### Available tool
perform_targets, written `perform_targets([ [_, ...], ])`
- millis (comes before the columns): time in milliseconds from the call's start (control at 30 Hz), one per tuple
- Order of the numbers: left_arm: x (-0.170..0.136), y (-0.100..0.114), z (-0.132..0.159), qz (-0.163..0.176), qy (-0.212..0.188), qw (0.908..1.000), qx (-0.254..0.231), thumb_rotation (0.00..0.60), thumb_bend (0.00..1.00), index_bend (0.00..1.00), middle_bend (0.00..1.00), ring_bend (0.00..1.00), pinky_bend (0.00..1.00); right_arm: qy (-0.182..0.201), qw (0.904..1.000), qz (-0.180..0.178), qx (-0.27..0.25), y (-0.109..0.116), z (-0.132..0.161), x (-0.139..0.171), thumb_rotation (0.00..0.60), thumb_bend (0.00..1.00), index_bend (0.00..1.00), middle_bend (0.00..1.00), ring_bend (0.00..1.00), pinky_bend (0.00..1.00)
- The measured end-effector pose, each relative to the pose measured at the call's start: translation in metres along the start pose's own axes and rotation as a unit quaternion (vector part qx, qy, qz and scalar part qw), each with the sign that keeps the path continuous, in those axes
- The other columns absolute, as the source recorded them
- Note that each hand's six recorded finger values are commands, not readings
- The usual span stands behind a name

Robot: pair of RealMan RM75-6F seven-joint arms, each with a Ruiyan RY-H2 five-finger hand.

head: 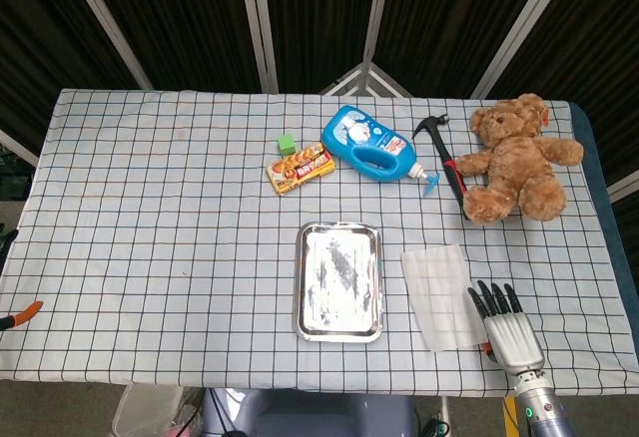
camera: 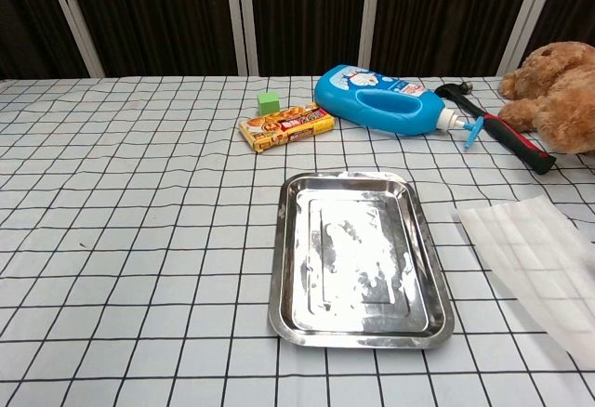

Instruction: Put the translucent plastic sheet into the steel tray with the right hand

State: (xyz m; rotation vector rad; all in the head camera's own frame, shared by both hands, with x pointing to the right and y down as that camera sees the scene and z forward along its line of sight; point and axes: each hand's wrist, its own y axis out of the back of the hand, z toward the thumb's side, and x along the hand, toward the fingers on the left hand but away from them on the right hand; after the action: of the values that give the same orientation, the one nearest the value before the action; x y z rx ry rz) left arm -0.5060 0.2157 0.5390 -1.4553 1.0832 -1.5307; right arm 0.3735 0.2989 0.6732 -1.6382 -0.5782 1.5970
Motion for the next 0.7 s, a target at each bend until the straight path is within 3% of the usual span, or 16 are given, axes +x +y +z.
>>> perform_targets([
  [300,0.000,0.000,0.000,-0.002,0.001,1.0000,-0.001,0.600,0.00,0.00,0.00,0.00,0.00,0.007,0.9999,-0.010,-0.011,0.004,0.005,0.001,0.600,0.41,0.01,0.00,0.00,0.00],
  [433,0.000,-0.001,0.000,-0.003,0.002,1.0000,-0.001,0.600,0.00,0.00,0.00,0.00,0.00,0.014,0.9996,-0.016,-0.016,0.006,0.007,0.000,0.600,0.41,0.15,0.00,0.00,0.00],
  [600,0.000,-0.001,0.000,-0.003,0.002,1.0000,-0.001,0.600,0.00,0.00,0.00,0.00,0.00,0.027,0.9989,-0.028,-0.026,0.007,0.012,-0.003,0.600,0.41,0.23,0.02,0.00,0.00],
  [700,0.000,-0.001,0.000,-0.003,0.003,1.0000,-0.002,0.600,0.00,0.00,0.00,0.00,0.00,0.036,0.9979,-0.036,-0.040,0.006,0.019,-0.005,0.600,0.41,0.34,0.06,0.00,0.00],
])
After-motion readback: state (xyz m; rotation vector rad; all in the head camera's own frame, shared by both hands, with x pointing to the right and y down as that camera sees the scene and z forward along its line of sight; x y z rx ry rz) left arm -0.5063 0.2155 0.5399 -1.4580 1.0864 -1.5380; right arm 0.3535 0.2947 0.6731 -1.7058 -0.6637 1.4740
